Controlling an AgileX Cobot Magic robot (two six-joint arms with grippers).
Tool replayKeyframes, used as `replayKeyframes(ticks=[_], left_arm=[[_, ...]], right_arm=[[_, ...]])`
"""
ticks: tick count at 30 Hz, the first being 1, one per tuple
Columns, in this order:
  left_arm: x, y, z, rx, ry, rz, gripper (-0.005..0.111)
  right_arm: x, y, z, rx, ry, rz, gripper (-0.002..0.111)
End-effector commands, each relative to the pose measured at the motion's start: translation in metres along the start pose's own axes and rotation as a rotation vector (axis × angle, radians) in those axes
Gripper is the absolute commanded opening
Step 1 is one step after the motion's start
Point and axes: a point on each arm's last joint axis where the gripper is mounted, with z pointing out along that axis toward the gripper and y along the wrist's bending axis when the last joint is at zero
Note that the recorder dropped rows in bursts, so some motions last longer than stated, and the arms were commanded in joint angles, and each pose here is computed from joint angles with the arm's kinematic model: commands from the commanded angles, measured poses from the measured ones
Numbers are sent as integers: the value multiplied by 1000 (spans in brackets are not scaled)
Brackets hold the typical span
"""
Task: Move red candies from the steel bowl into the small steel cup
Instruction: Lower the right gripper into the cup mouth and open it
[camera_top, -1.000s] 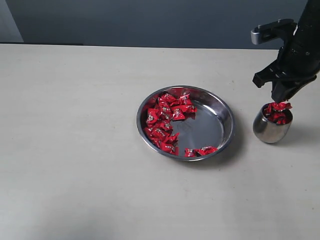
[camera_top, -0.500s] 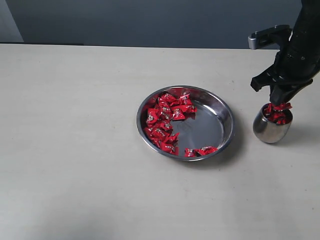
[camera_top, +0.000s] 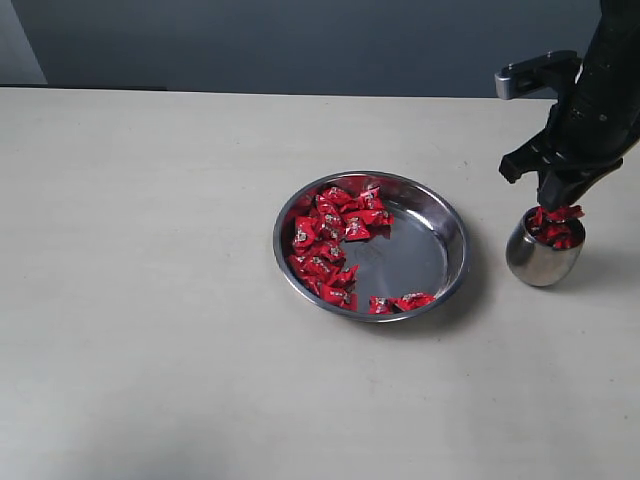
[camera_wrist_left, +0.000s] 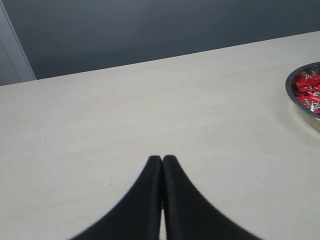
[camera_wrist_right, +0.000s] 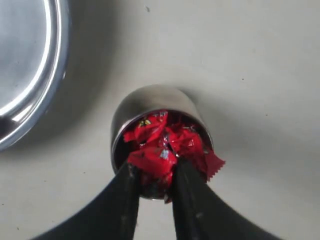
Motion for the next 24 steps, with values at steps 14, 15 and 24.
replayKeyframes(ticks=[14,15,24], left_arm=[[-1,0,0,10,-10,-2,0],[-1,0,0,10,-10,-2,0],[-1,0,0,10,-10,-2,0]], right_arm=[[2,-3,0,11,20,-1,-1],[3,-3,0,11,22,-1,-1],[2,-3,0,13,13,8,-1]])
